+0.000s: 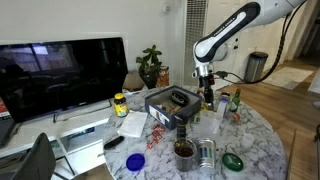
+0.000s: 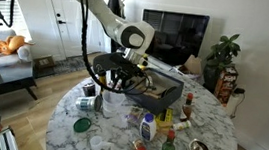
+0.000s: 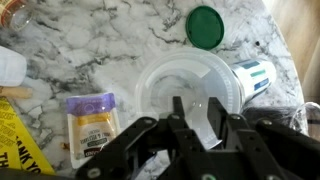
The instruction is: Take the metal cup out of the jar then put the flashlight into the jar
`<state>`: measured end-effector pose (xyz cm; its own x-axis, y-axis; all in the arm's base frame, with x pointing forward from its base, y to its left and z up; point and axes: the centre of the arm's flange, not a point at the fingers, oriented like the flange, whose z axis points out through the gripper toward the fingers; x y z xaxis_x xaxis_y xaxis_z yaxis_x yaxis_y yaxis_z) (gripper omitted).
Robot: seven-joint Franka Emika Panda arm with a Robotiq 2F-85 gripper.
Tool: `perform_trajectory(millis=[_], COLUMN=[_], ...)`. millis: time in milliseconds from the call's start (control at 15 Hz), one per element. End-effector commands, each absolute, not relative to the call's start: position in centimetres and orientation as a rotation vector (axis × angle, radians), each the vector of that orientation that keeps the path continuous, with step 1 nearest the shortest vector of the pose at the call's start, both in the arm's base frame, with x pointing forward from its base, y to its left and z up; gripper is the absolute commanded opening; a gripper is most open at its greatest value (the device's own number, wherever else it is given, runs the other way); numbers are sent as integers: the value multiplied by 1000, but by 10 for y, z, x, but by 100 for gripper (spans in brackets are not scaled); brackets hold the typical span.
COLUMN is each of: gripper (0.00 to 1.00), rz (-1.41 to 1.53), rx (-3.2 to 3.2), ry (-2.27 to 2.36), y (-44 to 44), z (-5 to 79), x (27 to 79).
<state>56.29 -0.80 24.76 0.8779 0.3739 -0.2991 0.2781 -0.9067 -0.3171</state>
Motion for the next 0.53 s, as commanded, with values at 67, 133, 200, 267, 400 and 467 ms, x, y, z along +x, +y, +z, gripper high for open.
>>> perform_trajectory(millis=[67, 133, 200, 267, 400, 467], gripper=[74, 81, 88, 96, 100, 100], rz=[488, 463, 449, 431, 388, 358], rx=[-2849, -2853, -2853, -2858, -2864, -2873], ry=[-482, -501, -526, -554, -604, -640], y=[17, 27, 36, 46, 72, 87], z=[274, 281, 287, 293, 301, 303], x=[555, 555, 555, 555, 555, 557])
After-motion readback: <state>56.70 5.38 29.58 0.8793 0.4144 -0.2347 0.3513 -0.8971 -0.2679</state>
